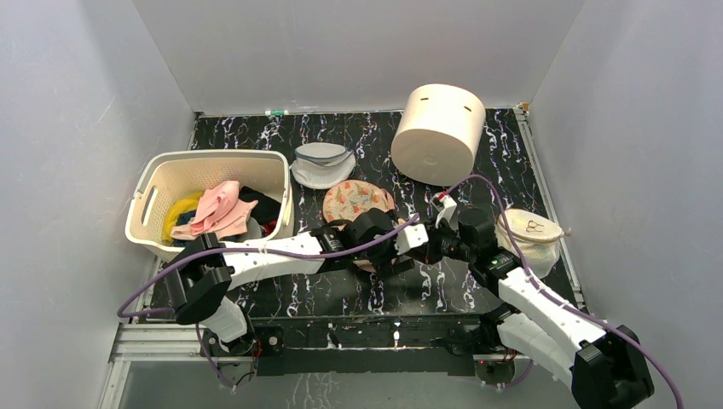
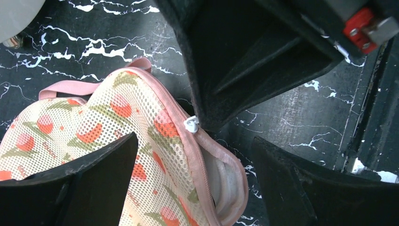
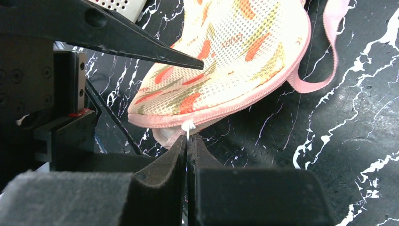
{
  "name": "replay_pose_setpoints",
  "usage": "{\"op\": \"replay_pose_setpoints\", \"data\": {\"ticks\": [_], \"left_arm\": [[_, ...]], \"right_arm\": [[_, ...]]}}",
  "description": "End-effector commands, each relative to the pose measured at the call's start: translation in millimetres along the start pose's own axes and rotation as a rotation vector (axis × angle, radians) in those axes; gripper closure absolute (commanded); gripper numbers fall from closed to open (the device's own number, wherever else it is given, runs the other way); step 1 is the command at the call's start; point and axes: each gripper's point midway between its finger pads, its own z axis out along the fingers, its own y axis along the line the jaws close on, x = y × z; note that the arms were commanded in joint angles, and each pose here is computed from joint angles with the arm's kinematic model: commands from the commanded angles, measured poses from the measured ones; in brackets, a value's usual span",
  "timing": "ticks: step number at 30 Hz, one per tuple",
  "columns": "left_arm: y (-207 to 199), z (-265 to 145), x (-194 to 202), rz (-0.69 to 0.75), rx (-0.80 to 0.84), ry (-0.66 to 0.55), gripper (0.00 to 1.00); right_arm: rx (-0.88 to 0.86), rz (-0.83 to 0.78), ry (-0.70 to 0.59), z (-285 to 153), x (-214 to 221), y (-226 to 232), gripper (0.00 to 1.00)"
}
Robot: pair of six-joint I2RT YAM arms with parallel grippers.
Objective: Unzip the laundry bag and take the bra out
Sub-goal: Unzip the laundry bag at the center of the board.
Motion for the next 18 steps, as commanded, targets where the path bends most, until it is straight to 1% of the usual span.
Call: {"op": "replay_pose_setpoints", "data": {"ticks": [1, 4, 6, 8, 9, 10, 15, 18], "left_arm": [[-3, -3, -22, -0.022, 0.024, -0.056, 0.11], [-5, -1, -21, -0.026, 0.032, -0.045, 0.11], [-2, 0, -17, -0.027, 0.012, -0.033, 0.16], [7, 0, -13, -0.013, -0.036, -0.012, 0.24], [13, 0, -11, -0.005, -0.065, 0.001, 0.33], [17, -1, -10, 0.002, -0.089, 0.011, 0.39], [29, -3, -4, 0.027, -0.15, 0.042, 0.61], [28, -5, -9, 0.025, -0.142, 0.021, 0.67]], "right_arm": [[-0.055, -0.056, -0.061, 1, -24, 16, 1.0], [-0.054, -0.049, -0.075, 0, -23, 16, 1.0], [-0.049, -0.05, -0.079, -1, -24, 15, 1.0], [-0.037, -0.058, -0.068, -1, -23, 14, 1.0], [-0.031, -0.062, -0.062, 0, -23, 12, 1.0], [-0.021, -0.066, -0.059, 0, -23, 10, 1.0], [0.028, -0.082, -0.056, 1, -25, 2, 1.0], [0.053, -0.085, -0.075, -1, -27, -2, 1.0]]}}
